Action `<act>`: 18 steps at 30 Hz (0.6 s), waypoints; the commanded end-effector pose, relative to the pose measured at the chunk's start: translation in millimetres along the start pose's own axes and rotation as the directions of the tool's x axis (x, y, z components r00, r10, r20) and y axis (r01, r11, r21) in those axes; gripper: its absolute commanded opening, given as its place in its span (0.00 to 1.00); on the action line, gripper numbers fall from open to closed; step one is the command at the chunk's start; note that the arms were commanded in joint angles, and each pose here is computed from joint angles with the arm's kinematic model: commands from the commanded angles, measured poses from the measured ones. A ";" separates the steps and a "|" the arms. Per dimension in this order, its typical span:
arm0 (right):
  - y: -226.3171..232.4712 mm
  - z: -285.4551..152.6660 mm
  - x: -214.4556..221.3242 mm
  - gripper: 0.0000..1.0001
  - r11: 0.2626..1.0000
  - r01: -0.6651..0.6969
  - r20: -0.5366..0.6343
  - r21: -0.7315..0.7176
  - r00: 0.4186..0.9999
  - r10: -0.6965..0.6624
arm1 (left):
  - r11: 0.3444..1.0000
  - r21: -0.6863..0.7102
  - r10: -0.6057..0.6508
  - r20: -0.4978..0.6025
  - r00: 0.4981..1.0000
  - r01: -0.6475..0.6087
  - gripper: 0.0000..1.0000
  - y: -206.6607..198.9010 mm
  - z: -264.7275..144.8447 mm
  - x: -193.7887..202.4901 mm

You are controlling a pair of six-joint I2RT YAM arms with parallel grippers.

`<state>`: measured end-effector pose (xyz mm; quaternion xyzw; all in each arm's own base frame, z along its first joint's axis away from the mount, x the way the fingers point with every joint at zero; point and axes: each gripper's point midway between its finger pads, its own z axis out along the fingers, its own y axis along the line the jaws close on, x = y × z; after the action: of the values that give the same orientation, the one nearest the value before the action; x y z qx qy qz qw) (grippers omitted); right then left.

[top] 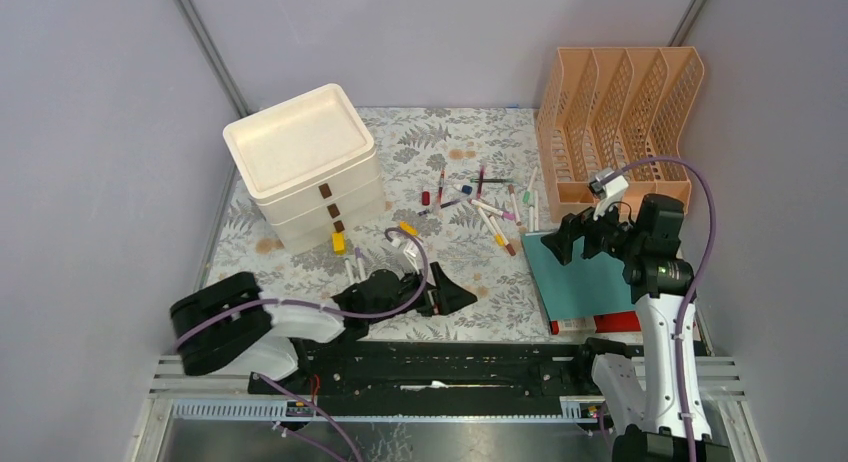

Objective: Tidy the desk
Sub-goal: Pick up the folder from the folder.

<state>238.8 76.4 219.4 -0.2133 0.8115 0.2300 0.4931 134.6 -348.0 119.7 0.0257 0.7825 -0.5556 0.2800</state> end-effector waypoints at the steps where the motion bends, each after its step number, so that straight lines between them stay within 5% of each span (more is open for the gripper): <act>1: -14.3 6.0 3.9 1.00 0.999 -0.001 0.045 0.035 0.999 0.000 | 0.965 0.218 -0.172 0.091 0.981 0.148 0.99 -51.7 25.2 -25.8; 8: -18.7 5.6 6.6 1.00 0.999 -0.027 0.050 0.045 0.998 0.025 | 0.907 0.279 -0.316 -0.042 0.948 0.315 0.99 -57.0 80.9 3.6; 18: -22.0 -1.5 5.3 1.00 0.995 -0.003 0.067 0.103 0.998 -0.004 | 0.865 0.202 -0.459 -0.049 0.887 0.459 0.95 -22.6 144.3 18.6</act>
<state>243.4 62.4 203.2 -0.1793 0.8147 0.2144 0.5080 159.2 -470.6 70.2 -0.1123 0.7480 -0.6394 0.1379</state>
